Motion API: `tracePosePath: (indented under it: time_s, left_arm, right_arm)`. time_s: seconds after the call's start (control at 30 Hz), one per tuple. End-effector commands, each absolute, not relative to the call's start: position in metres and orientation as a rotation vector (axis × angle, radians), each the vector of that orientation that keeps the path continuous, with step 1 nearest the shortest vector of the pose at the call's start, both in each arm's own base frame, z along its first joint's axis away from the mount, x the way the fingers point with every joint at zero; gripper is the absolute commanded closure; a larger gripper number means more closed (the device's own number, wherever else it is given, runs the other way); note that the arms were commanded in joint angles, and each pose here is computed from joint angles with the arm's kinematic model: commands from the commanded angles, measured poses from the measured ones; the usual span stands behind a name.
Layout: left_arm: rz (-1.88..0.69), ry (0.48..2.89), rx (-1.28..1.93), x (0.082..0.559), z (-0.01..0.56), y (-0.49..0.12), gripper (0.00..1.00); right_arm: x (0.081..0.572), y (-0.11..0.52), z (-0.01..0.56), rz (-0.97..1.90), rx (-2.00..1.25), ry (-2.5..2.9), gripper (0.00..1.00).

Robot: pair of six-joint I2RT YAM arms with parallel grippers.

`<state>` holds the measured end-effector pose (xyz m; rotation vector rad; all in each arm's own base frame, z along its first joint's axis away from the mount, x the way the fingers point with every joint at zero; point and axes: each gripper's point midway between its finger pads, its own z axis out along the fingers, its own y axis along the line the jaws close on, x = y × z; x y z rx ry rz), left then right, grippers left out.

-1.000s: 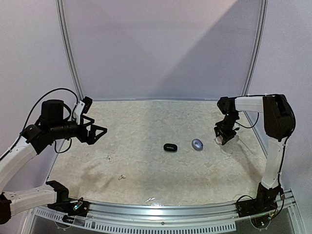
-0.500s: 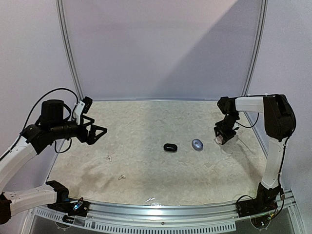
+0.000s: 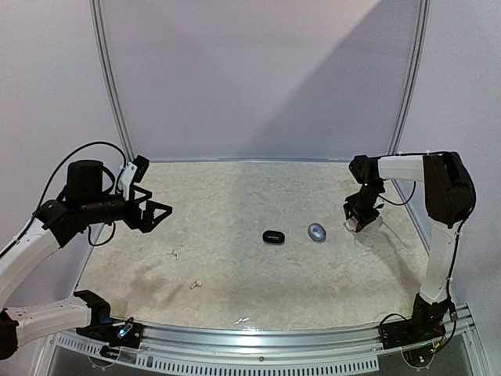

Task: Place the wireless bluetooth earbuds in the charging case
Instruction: Move the charging case to the center of the board, then pick up the charging case from the center of the board.

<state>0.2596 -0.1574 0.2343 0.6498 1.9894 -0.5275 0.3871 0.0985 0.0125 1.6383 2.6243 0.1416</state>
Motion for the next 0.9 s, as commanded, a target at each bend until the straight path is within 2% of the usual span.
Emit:
tracePosePath:
  time_s: [0.0,0.87]
  left_arm:
    - [-0.503,1.996,0.642,0.2622,0.2336,-0.1524,0.01]
    - [-0.509,1.995,0.64,0.2623,0.2337,-0.1531,0.01]
  right_arm:
    - [0.3817,0.0975,-0.0067,0.104,1.663,2.625,0.51]
    - [0.3846,0.0983,-0.0062,0.082,1.652,2.636,0.47]
